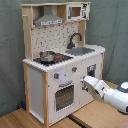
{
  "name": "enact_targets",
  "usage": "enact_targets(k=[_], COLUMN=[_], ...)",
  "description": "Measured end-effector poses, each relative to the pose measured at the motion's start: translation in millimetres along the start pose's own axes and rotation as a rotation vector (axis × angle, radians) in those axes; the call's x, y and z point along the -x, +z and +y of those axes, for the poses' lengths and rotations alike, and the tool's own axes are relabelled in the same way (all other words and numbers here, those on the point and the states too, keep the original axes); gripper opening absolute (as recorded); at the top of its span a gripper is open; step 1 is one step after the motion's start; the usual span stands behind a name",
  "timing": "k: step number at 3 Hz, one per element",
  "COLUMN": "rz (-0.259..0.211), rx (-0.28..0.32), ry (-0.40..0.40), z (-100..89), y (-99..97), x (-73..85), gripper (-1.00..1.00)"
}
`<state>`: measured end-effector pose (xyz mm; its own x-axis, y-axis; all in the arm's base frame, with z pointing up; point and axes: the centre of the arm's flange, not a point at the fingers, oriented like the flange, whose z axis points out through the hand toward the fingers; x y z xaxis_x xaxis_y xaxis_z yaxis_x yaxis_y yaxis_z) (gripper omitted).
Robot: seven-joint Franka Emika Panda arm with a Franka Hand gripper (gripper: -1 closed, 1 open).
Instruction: Play with the kitchen
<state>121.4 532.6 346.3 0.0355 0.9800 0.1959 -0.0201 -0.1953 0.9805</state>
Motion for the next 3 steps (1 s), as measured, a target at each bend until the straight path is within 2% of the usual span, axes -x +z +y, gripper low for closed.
enact_targets(k=[1,2,3], rz=[-0.045,-0.039,-0.041], rx=[0.041,0.090,0.124], ry=[-0.022,-0.068,-0.139], z=[30.9,62.2,84.3], y=[1.5,-6.8,-12.9], x=[-0.8,-10.4,-17.8], gripper=[1.00,1.00,1.00])
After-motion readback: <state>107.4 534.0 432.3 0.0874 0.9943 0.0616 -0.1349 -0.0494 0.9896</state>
